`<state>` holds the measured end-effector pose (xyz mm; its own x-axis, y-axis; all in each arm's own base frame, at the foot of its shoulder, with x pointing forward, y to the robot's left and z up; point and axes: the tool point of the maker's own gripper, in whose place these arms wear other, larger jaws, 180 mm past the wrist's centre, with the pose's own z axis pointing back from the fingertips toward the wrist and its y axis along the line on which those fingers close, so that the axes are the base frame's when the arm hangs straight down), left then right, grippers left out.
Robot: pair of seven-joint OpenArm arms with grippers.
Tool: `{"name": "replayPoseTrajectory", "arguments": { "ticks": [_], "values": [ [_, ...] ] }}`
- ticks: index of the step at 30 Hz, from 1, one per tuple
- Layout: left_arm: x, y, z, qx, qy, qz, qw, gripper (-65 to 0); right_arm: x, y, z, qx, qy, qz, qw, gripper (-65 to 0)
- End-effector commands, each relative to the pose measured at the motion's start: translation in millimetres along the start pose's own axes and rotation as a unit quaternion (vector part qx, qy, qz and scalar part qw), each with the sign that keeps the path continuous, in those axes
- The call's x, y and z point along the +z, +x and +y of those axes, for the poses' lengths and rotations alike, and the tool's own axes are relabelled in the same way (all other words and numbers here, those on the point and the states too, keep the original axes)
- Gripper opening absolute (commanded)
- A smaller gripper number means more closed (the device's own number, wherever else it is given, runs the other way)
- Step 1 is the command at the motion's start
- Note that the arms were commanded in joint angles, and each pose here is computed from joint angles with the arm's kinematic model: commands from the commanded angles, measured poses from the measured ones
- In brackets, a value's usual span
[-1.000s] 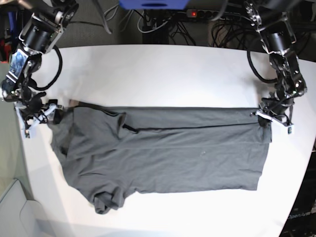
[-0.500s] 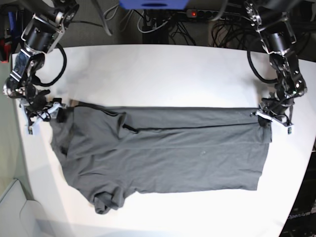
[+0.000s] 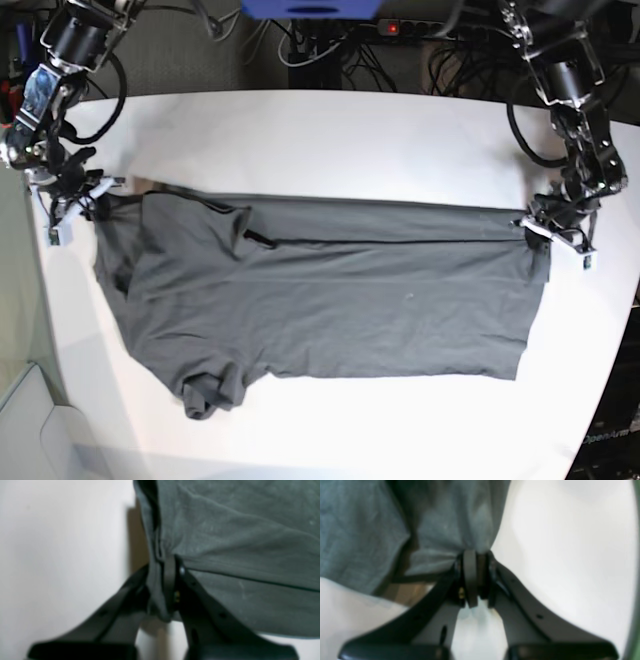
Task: Layout the t-shirt on the table in an organized manner, then fold the t-shirt properly
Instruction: 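Grasp the folded edge's corners again with both grippers, then drag the grey shirt by its folded edge toward the robot with both grippers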
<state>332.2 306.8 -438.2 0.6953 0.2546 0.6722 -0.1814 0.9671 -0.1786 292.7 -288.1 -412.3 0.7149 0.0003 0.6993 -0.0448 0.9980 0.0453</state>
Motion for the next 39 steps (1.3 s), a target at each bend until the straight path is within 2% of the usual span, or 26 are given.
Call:
{"name": "replayPoseTrajectory", "arguments": {
  "ticks": [1, 5, 12, 18, 25, 39],
  "values": [
    [8, -31, 18, -0.021, 0.037, 0.068, 0.997, -64.7, 8, 23, -7, 0.011, -0.012, -0.035, 0.9993, -65.0],
    [23, -31, 16, -0.045, 0.043, 0.076, 0.995, -64.7, 23, 19, -7, 0.033, -0.023, -0.034, 0.9986, -65.0],
    [45, -45, 22, -0.073, 0.057, 0.095, 0.991, -64.7, 50, -12, 2, 0.059, -0.030, -0.012, 0.9977, -65.0],
    [68, -62, 27, -0.096, 0.070, 0.110, 0.987, -64.7, 73, -44, -5, 0.035, -0.056, 0.007, 0.9978, -65.0],
    [78, -81, 32, -0.102, 0.075, 0.128, 0.984, -64.7, 90, -77, -11, 0.016, -0.073, 0.038, 0.9965, -65.0],
    [90, -111, 41, -0.104, 0.080, 0.159, 0.979, -64.7, 95, -89, -12, 0.008, -0.076, 0.048, 0.9959, -65.0]
  ]
}}
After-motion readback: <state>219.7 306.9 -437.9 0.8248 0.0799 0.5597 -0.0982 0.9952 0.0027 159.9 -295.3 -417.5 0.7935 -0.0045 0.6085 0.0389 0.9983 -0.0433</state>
